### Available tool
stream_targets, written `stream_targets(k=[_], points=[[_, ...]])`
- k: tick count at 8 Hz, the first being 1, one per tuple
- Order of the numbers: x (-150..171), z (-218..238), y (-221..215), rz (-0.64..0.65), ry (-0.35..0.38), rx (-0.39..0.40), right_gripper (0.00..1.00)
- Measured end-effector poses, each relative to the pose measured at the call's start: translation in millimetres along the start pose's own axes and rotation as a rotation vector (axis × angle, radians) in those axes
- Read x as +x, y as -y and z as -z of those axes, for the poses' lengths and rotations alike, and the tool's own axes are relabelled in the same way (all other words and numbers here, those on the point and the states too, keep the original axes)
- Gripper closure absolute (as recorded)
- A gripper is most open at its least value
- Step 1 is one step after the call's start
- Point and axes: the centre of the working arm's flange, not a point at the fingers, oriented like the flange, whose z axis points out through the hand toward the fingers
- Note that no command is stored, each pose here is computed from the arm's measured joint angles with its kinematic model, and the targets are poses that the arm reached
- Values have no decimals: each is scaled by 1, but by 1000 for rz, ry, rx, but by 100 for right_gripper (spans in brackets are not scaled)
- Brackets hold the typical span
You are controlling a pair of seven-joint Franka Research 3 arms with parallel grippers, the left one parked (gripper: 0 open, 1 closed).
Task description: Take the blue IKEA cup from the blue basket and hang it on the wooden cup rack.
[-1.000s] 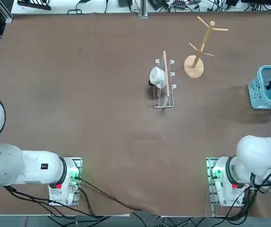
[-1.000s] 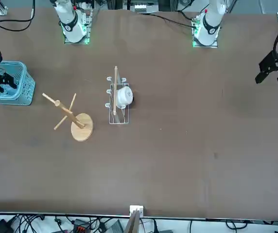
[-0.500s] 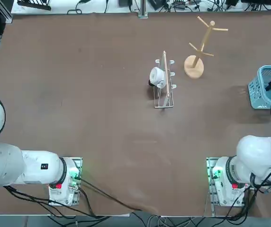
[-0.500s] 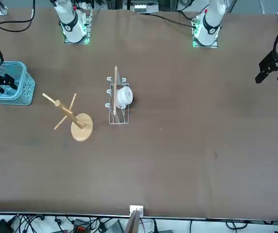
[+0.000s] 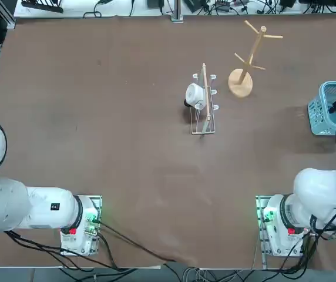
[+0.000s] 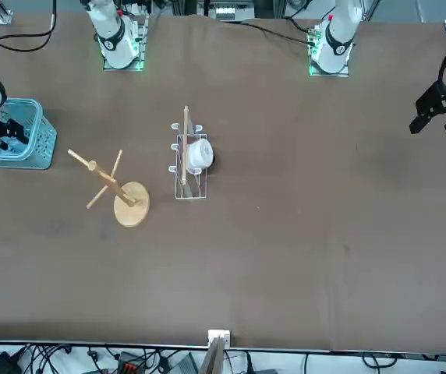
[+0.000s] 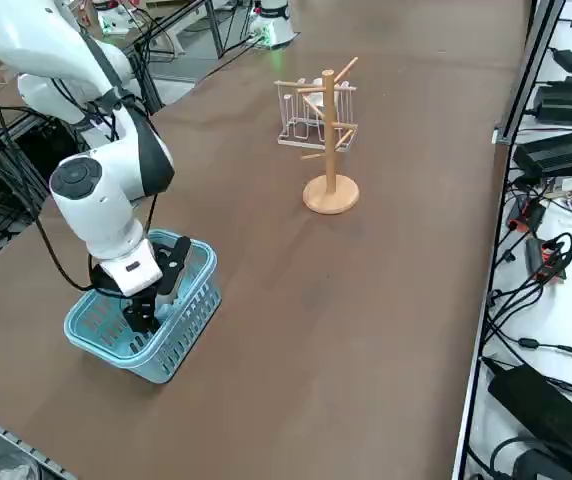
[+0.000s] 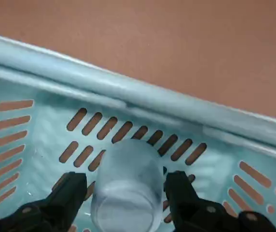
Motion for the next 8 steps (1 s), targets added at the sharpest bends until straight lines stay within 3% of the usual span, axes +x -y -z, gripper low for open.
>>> stream_targets(k=[8], points=[[-11,-2,-5,7,10,17,0]])
